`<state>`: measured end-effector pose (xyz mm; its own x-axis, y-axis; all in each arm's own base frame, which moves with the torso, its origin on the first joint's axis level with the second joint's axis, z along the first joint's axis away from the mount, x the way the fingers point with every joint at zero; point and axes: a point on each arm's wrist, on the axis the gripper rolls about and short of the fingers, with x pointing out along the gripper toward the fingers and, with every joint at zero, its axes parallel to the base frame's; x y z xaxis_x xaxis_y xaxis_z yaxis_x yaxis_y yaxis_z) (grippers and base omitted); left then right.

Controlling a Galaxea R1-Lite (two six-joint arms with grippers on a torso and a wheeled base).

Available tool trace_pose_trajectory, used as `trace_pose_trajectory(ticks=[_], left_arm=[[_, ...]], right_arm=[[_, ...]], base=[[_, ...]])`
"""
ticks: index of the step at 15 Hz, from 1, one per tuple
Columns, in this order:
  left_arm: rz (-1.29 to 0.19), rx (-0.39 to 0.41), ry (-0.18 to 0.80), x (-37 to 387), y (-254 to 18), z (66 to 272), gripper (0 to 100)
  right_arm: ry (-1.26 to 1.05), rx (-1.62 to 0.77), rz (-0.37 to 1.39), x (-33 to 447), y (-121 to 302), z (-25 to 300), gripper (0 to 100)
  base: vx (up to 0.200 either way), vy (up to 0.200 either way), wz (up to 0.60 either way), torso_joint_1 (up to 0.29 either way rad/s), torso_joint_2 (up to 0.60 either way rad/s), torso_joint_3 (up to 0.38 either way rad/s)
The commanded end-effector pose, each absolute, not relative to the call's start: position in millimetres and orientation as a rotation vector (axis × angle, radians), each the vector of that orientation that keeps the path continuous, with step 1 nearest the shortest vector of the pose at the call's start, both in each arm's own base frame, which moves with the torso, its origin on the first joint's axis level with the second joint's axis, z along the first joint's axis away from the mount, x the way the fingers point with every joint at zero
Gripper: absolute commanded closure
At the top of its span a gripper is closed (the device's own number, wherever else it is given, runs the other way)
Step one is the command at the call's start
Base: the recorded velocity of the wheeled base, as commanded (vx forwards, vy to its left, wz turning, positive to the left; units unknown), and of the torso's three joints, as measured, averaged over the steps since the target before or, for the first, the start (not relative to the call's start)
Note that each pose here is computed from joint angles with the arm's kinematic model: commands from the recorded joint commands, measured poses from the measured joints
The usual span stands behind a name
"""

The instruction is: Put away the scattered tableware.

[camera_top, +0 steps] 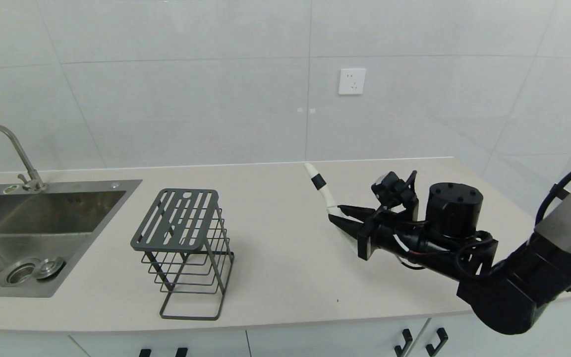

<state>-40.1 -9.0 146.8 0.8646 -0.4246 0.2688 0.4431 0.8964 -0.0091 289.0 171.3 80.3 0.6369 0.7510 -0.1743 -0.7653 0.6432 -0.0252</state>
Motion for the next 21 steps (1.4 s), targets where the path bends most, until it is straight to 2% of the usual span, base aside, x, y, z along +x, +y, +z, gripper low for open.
trace_pose_trajectory(ticks=[1, 4, 6, 7, 9, 13, 15, 17, 21], left_arm=[[-0.543, -0.078, -0.189, -21.7, -11.0, 186.4, 0], [-0.66, -0.086, -0.095, 8.0, -13.6, 220.0, 0], [-0.713, -0.102, -0.019, 44.1, -15.1, 241.9, 0], [-0.713, -0.102, -0.019, 44.1, -15.1, 241.9, 0], [-0.878, -0.11, 0.049, 97.1, -31.7, 251.7, 0], [-1.095, -0.116, 0.164, 147.9, -77.6, 224.4, 0], [-1.157, -0.114, 0.177, 161.5, -96.9, 208.0, 0], [-1.182, -0.108, 0.155, 177.3, -110.2, 195.8, 0], [-1.212, -0.103, 0.046, 204.6, -131.7, 184.0, 0]], right_arm=[[0.133, -0.101, 0.92, 279.3, 167.7, 83.0, 100], [0.051, -0.095, 0.987, 274.9, 167.4, 90.4, 100], [-0.033, -0.081, 1.018, 272.1, 170.9, 95.5, 100], [-0.033, -0.081, 1.018, 272.1, 170.9, 95.5, 100], [-0.051, -0.079, 1.062, 266.0, 179.6, 98.3, 100], [-0.089, -0.049, 1.118, 258.7, 195.5, 100.4, 100], [-0.1, -0.041, 1.131, 256.9, 197.5, 104.2, 100], [-0.123, -0.04, 1.159, 256.4, 197.8, 109.9, 100], [-0.172, -0.038, 1.165, 259.1, 201.1, 120.2, 100]], base=[[0.0, 0.0, 0.0, 0.0, 0.0, 0.0], [0.0, 0.0, 0.0, 0.0, 0.0, 0.0], [0.0, 0.0, 0.0, 0.0, 0.0, 0.0], [0.0, 0.0, 0.0, 0.0, 0.0, 0.0], [0.0, 0.0, 0.0, 0.0, 0.0, 0.0], [0.0, 0.0, 0.0, 0.0, 0.0, 0.0], [0.0, 0.0, 0.0, 0.0, 0.0, 0.0], [0.0, 0.0, 0.0, 0.0, 0.0, 0.0], [0.0, 0.0, 0.0, 0.0, 0.0, 0.0]])
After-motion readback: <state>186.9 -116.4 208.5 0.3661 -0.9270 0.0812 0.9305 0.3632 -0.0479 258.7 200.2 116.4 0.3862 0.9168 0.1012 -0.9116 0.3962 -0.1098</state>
